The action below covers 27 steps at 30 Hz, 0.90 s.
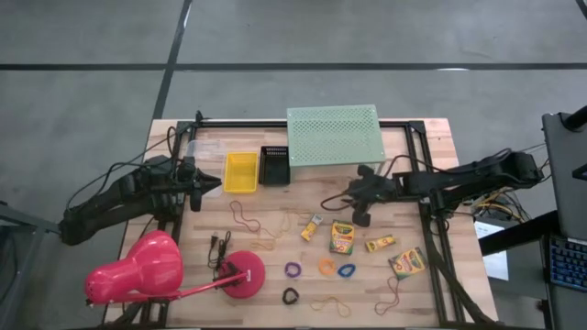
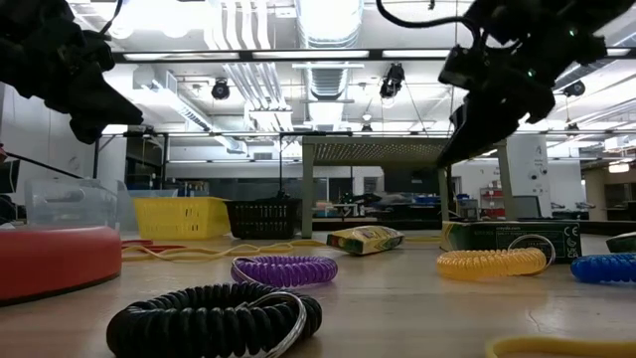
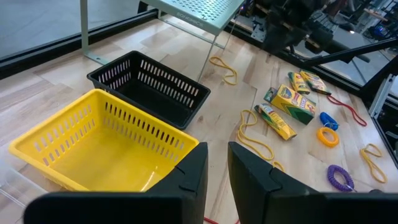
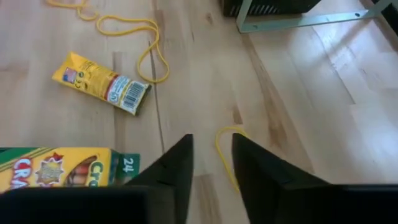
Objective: Pick & Place Office Desk Supplies
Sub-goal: Put the yellow rubber band into the transparent bin
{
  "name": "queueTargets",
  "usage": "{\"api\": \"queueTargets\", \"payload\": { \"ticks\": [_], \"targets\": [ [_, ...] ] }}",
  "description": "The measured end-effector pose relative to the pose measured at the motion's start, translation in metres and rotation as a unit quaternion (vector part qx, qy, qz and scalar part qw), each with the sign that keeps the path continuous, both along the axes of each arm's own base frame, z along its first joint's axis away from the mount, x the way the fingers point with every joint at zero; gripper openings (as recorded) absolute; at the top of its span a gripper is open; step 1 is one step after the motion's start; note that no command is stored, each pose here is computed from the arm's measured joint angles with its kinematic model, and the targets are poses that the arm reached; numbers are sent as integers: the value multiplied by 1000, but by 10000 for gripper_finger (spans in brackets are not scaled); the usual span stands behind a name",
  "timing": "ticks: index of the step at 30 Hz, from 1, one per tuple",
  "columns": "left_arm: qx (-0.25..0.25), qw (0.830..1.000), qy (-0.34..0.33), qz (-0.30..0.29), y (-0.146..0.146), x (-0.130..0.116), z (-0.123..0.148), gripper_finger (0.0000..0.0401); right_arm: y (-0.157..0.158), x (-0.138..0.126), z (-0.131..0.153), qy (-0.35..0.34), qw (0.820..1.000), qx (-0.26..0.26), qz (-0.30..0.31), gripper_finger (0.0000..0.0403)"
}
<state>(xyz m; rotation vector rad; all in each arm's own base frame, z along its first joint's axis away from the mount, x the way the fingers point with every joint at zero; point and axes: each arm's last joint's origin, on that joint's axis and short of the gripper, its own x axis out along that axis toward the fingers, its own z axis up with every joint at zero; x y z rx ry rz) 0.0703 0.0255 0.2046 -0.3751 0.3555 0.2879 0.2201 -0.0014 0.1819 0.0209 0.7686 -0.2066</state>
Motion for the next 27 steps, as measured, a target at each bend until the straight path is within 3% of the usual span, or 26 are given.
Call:
{"api": "queueTargets", "payload": {
  "ticks": [4,8,27],
  "targets": [
    [0,1000,0,0,0,0,0,67,0,-5,-14,-9,999,-34,22,173],
    [0,1000,0,0,0,0,0,67,-1,-11,-24,-7,997,-59,42,196],
    [0,1000,0,0,0,0,0,67,-3,-23,-51,-53,995,-79,16,179]
  ]
}}
